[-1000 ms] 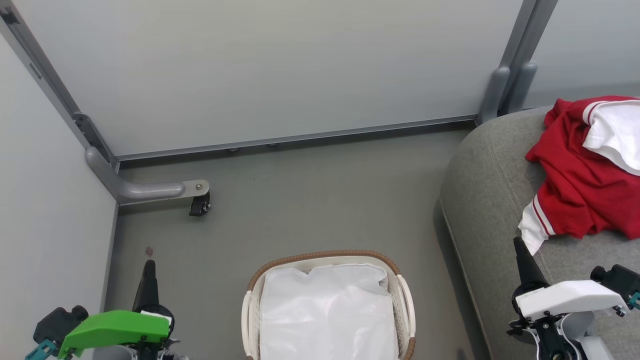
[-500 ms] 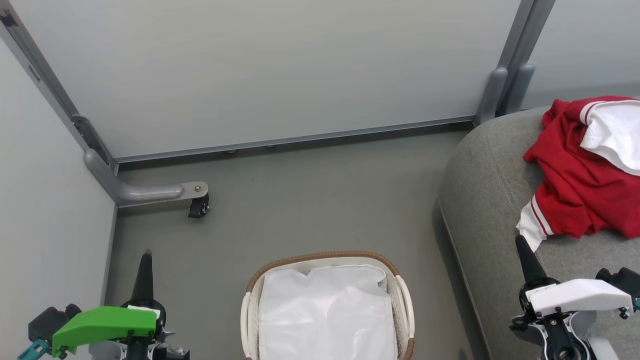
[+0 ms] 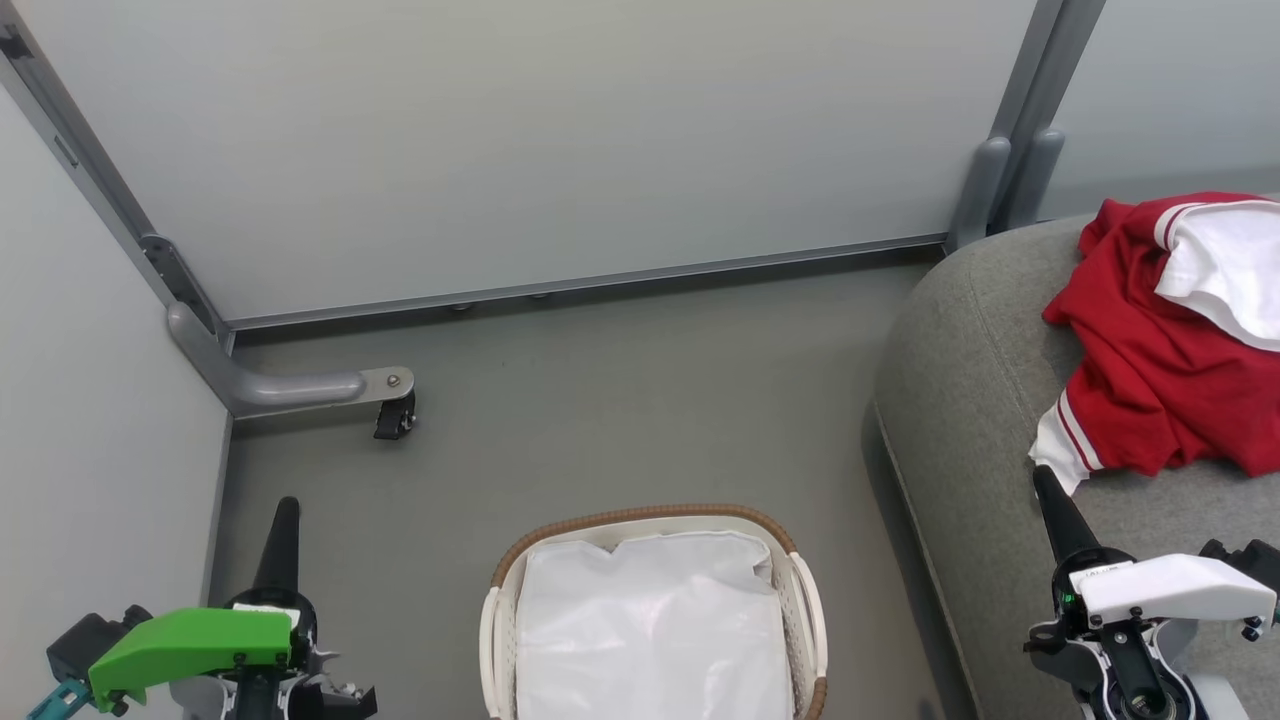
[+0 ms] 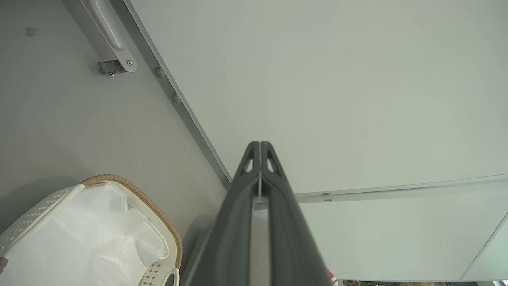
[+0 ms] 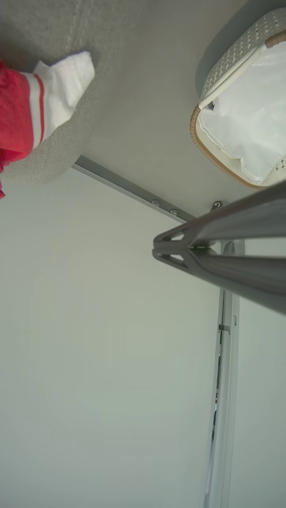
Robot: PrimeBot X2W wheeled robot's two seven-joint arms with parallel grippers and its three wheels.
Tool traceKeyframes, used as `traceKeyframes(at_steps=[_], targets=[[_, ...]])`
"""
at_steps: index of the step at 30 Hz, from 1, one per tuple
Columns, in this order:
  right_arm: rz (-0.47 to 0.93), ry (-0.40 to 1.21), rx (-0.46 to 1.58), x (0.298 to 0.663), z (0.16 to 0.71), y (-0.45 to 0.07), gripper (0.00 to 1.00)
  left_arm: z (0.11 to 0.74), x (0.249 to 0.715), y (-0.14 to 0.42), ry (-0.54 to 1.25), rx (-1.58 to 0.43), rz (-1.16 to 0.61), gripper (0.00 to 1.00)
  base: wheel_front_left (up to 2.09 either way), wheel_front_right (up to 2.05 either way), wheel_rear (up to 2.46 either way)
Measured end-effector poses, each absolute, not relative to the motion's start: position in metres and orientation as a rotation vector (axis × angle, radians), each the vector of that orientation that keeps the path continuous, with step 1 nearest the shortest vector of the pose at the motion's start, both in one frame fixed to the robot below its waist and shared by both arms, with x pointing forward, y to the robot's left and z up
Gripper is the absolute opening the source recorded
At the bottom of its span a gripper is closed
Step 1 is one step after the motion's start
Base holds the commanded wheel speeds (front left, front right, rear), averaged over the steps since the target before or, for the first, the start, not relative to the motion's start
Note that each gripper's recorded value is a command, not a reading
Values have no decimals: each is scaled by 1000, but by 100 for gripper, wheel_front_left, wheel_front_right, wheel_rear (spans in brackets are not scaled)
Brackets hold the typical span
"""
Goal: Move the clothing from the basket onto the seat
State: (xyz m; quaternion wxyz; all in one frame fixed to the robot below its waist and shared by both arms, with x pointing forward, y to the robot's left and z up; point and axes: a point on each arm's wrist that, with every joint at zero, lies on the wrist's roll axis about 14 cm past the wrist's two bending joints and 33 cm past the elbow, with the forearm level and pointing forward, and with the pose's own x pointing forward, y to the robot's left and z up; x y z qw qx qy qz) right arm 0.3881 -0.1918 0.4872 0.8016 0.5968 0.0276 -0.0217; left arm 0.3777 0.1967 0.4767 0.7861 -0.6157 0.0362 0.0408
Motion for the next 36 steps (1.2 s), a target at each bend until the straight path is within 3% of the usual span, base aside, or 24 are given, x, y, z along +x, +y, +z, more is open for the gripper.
traceKeyframes(at_steps=[36], targets=[[-11, 14, 1556, 388, 503, -198, 0, 501, 386, 199, 18, -1558, 17, 0, 0, 0, 0]])
